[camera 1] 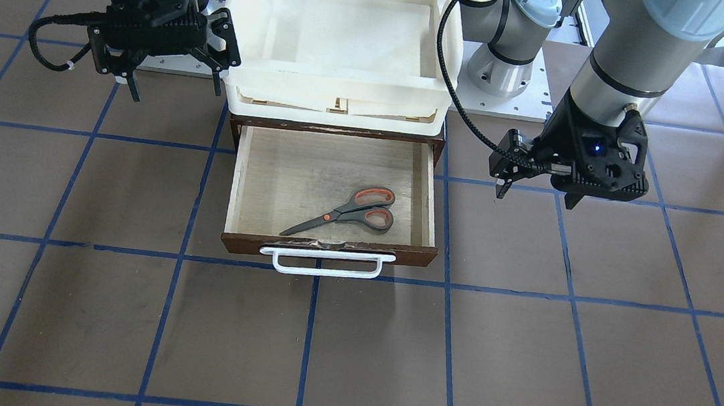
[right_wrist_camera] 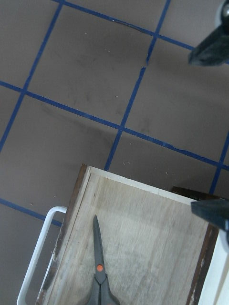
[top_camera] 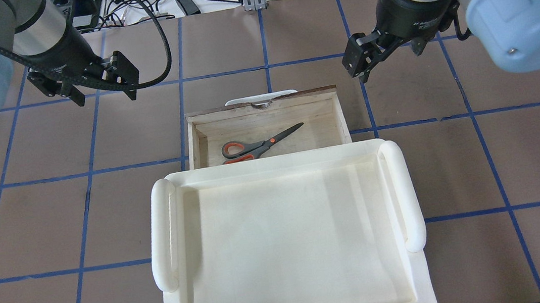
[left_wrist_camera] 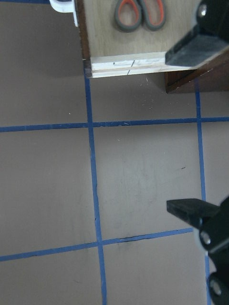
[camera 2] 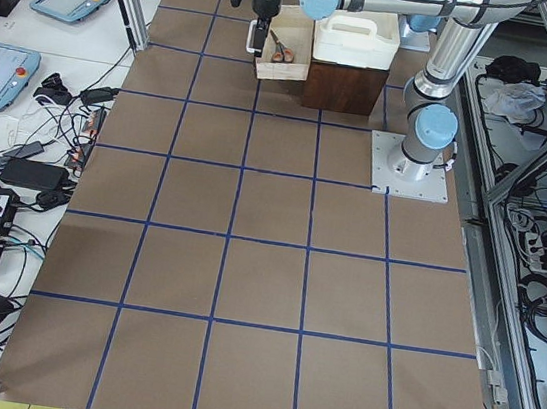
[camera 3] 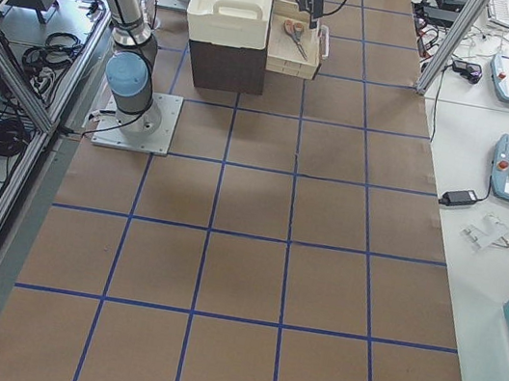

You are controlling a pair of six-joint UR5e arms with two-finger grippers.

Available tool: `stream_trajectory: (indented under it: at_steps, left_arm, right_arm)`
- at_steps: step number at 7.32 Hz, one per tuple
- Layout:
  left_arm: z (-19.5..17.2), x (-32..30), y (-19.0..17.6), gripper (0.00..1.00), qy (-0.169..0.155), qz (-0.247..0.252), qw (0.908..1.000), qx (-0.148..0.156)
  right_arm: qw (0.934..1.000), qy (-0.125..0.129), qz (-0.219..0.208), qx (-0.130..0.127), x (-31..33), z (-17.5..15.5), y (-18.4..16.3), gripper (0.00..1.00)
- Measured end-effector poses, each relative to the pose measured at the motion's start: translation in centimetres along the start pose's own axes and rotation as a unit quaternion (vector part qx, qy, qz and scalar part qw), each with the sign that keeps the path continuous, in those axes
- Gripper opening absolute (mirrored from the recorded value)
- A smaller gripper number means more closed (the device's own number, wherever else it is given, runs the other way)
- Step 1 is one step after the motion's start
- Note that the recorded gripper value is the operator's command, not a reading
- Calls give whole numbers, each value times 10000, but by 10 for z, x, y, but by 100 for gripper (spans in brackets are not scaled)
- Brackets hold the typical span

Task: Put scissors in drawer and close it
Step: 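Move the left gripper over the drawer's white handle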

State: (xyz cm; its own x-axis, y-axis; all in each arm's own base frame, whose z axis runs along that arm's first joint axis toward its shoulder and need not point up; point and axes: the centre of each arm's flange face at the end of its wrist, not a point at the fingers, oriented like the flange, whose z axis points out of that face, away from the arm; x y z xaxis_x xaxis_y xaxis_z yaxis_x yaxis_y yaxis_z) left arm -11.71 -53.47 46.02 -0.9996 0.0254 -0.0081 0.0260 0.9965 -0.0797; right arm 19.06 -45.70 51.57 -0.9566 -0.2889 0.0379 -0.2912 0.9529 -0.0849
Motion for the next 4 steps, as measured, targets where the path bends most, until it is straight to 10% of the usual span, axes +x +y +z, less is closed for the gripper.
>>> stream_trajectory:
  at_steps: [4]
  left_arm:
    - [49,54,-36,100,16,-305,9990,312]
  right_arm:
    - [9974,-325,565,-313,-8,-5,9,100]
